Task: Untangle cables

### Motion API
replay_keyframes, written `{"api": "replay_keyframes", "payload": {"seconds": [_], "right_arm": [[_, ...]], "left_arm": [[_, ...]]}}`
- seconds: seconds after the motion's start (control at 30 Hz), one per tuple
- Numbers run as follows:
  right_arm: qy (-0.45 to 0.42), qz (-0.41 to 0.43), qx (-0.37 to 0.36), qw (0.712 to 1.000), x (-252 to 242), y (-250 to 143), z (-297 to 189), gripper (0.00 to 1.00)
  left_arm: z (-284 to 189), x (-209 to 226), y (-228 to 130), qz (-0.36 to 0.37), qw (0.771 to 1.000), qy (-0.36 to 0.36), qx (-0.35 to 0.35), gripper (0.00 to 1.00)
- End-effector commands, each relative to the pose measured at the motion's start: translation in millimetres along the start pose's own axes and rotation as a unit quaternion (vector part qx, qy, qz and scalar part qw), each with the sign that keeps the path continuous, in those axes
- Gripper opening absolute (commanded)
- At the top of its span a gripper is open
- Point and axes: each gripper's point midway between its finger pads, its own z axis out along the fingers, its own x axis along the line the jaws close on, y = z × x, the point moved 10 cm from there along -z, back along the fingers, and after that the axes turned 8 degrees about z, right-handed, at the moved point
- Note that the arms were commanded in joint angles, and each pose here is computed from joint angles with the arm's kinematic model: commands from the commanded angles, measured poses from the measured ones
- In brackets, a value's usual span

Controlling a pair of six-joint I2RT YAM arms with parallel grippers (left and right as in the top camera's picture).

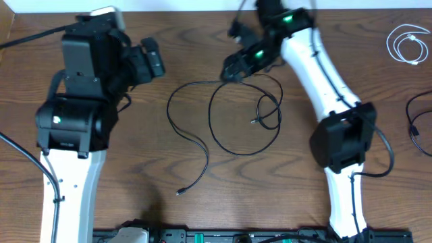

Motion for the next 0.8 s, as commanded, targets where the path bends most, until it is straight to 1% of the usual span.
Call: {"api": "replay_keyframes", "payload": {"seconds": [0.0, 0.2, 0.33, 0.43, 0.63, 0.77], "right_arm": [[-0.002, -0.022, 0.028, 0.999, 27.6, -9.5, 18.4, 0.96], [-0.003, -0.036, 0.084, 0.996, 59.4, -34.1, 72.5, 0.95], [0.002, -0.042, 0.104, 0.994, 75.5, -48.2, 98.8, 0.95], [0.006, -0.053, 0.114, 0.992, 85.8, -58.2, 116.2, 0.95], [0.012, -0.075, 0.128, 0.989, 100.6, -74.7, 140.2, 0.95], [0.013, -0.082, 0.138, 0.987, 105.5, -84.4, 151.2, 0.93]], "left_arm": [[2.8, 16.8, -1.0, -0.034, 0.999, 0.029, 0.014, 0.96], [2.8, 45.3, -3.6, -0.085, 0.993, 0.072, 0.027, 0.96], [1.3, 60.7, -3.8, -0.115, 0.989, 0.094, 0.026, 0.96], [0.2, 69.9, -4.7, -0.125, 0.986, 0.107, 0.028, 0.96], [7.2, 80.6, -11.1, -0.137, 0.981, 0.125, 0.057, 0.96], [12.0, 81.4, -14.4, -0.138, 0.98, 0.127, 0.072, 0.96]]}}
